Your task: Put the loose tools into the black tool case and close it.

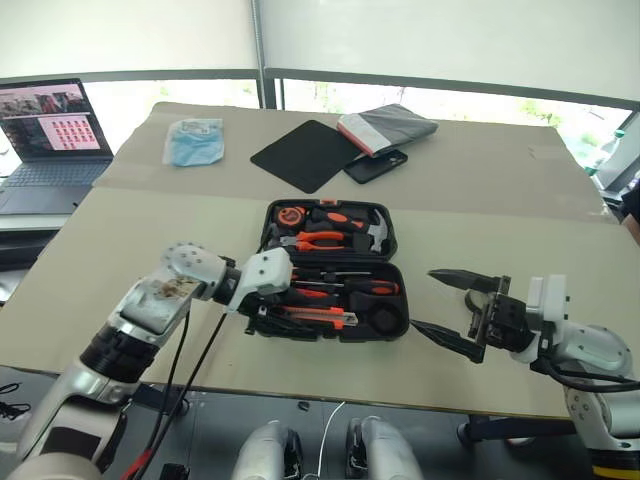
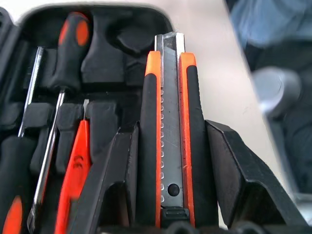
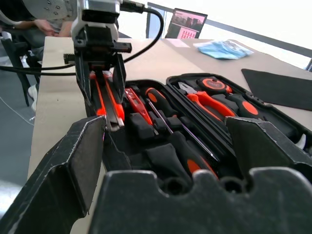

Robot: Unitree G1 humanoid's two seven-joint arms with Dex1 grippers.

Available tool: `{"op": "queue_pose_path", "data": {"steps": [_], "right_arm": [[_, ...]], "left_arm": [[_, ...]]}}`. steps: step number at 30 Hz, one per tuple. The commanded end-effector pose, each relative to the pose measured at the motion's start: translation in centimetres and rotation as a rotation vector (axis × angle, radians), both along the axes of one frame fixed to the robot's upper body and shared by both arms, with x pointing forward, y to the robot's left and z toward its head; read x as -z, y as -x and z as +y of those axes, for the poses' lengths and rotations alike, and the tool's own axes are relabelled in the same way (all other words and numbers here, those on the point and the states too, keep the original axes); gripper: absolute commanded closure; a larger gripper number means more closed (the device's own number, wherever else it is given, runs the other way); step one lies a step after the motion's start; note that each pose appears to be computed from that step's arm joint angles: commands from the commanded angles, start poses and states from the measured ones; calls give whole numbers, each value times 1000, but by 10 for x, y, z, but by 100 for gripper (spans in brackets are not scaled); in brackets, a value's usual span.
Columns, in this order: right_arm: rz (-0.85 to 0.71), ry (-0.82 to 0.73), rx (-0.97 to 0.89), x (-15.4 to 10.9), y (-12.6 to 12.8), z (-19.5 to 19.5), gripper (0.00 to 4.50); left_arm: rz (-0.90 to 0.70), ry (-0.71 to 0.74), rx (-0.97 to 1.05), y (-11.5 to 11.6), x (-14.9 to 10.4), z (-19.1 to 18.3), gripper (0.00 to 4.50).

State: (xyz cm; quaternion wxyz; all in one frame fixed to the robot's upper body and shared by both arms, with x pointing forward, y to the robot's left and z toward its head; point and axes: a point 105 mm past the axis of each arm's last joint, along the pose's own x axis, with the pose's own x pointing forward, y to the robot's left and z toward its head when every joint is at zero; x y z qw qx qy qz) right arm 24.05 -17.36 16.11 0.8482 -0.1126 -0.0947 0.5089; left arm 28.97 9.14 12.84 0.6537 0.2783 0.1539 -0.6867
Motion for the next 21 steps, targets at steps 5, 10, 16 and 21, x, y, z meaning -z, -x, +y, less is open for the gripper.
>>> {"op": "queue_pose_path", "data": {"steps": [5,10,16,21], "right_arm": [[-41,-20,11,-8,14,5,0],[-29,-30,18,-4,18,7,0],[-21,-44,15,-2,16,10,0],[-18,-51,11,1,15,13,0]], "left_arm": [[-33,-63,-54,-12,4,-16,293],[-29,-94,-75,-12,8,-17,293],[-3,-42,-66,-6,0,-33,293],[-6,-60,-59,-3,0,-37,293]]}}
